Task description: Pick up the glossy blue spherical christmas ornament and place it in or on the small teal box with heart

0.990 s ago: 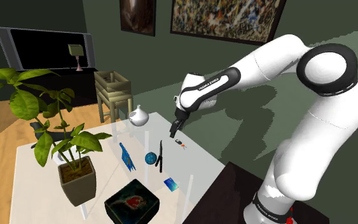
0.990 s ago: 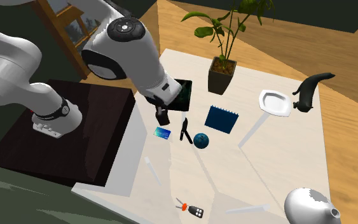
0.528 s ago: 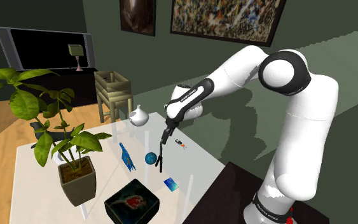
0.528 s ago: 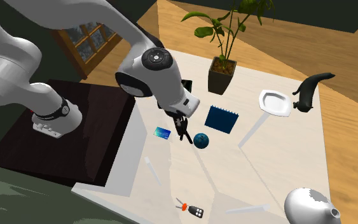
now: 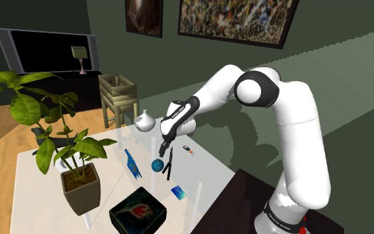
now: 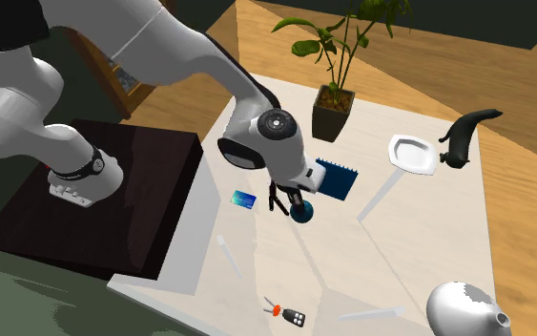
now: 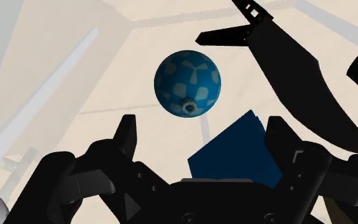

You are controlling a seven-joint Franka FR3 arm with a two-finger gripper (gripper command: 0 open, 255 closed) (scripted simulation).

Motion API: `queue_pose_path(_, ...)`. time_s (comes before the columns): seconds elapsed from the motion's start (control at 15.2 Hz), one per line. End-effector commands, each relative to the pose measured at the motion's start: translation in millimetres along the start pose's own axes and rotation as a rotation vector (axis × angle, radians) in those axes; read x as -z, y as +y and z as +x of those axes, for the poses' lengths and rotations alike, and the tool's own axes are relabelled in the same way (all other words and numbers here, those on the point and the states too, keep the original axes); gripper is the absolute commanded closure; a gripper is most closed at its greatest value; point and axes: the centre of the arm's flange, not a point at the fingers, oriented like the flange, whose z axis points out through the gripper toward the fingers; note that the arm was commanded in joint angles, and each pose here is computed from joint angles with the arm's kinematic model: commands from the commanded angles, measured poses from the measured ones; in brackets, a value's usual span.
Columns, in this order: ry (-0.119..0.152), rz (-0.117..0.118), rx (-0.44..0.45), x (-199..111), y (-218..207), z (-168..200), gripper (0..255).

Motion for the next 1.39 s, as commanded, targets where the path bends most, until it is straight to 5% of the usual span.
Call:
queue_pose_path(0.0, 0.000, -0.003, 0.023, -26.1, 1.9, 10.8, 0)
queue_pose_path(0.53, 0.001, -0.004, 0.027, -70.7, 2.8, 13.2, 0)
queue_pose_path(1.06, 0.001, -0.004, 0.027, -70.7, 2.8, 13.2, 0)
queue_pose_path(1.12, 0.001, -0.004, 0.027, -70.7, 2.8, 13.2, 255)
queue_pose_path(1.32, 0.001, -0.004, 0.027, -70.7, 2.8, 13.2, 255)
